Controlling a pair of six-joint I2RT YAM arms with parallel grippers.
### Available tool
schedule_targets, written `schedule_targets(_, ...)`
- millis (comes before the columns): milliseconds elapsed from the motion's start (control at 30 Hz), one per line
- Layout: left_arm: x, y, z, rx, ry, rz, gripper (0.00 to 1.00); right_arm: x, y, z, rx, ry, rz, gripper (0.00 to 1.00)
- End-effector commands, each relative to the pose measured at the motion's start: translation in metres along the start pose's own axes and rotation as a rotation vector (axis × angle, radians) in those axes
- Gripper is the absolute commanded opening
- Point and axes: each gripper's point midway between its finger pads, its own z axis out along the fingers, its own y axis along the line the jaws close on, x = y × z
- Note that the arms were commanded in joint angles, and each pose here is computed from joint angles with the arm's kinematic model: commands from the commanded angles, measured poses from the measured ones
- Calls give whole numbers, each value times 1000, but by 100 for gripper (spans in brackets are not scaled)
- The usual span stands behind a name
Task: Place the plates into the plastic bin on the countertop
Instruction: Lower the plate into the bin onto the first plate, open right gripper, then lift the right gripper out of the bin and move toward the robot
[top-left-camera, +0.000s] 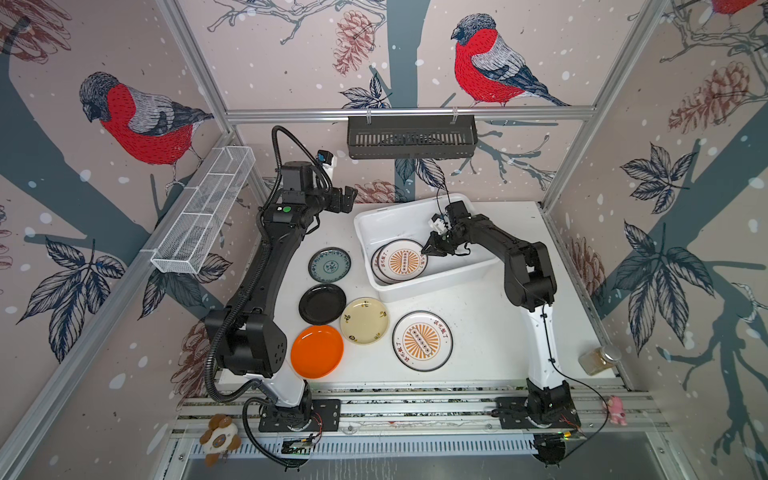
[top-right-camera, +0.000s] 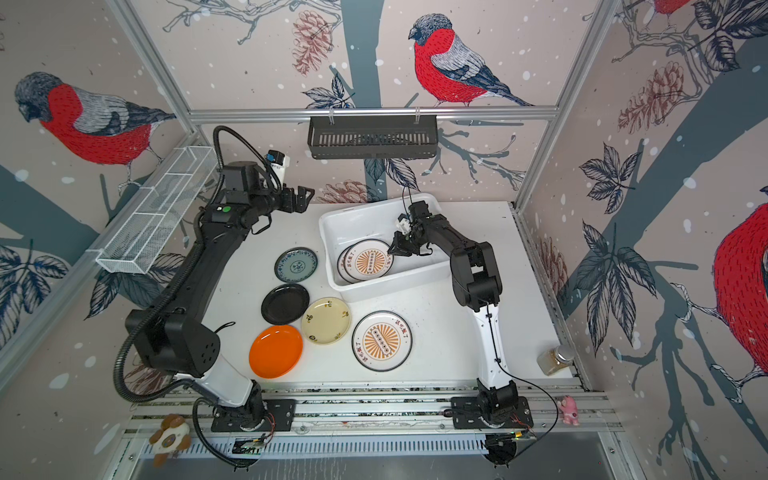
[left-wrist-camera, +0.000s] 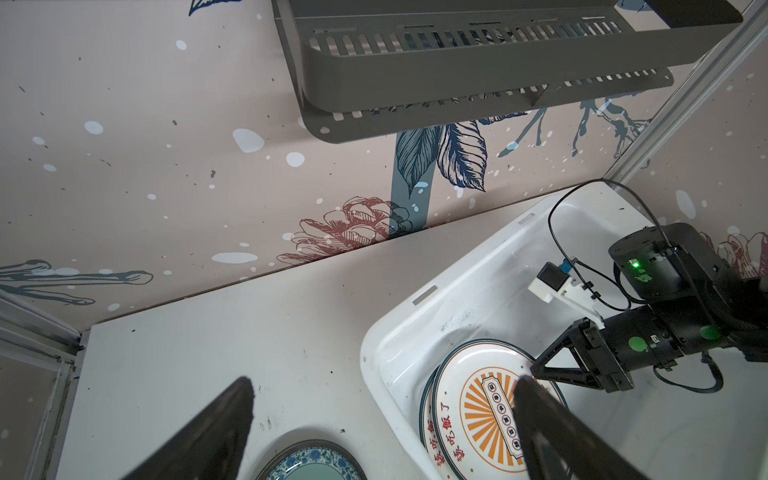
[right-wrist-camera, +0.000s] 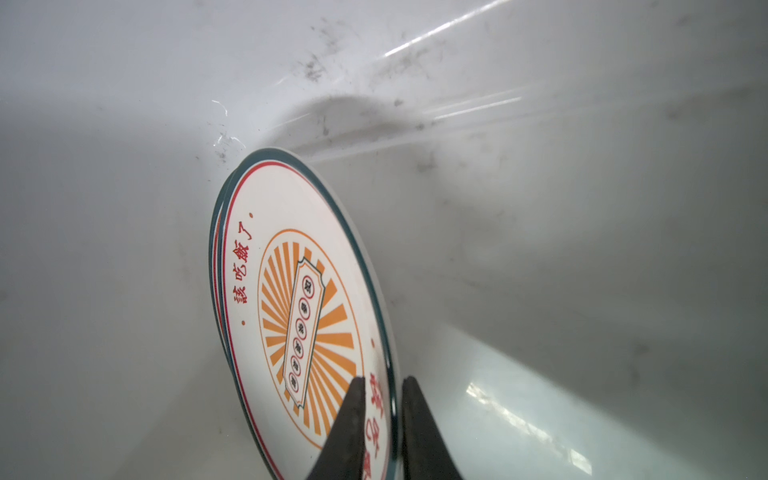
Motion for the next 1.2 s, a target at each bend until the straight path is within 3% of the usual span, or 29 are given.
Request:
schedule_targets(0, -9, -2, -1, 18, -33, 1, 96, 0, 2, 2, -12, 6, -13, 22)
schedule_targets(467, -5, -2, 1, 20, -21, -4, 96, 0, 9, 2, -5, 25, -37, 33)
schedule_targets(833, -1, -3, 5, 29, -13, -13, 96, 7, 12, 6, 9, 52, -49, 36)
schedule_targets(1167, -1, -2, 5, 25, -13, -12, 96, -18, 11, -15, 92, -39, -69, 37)
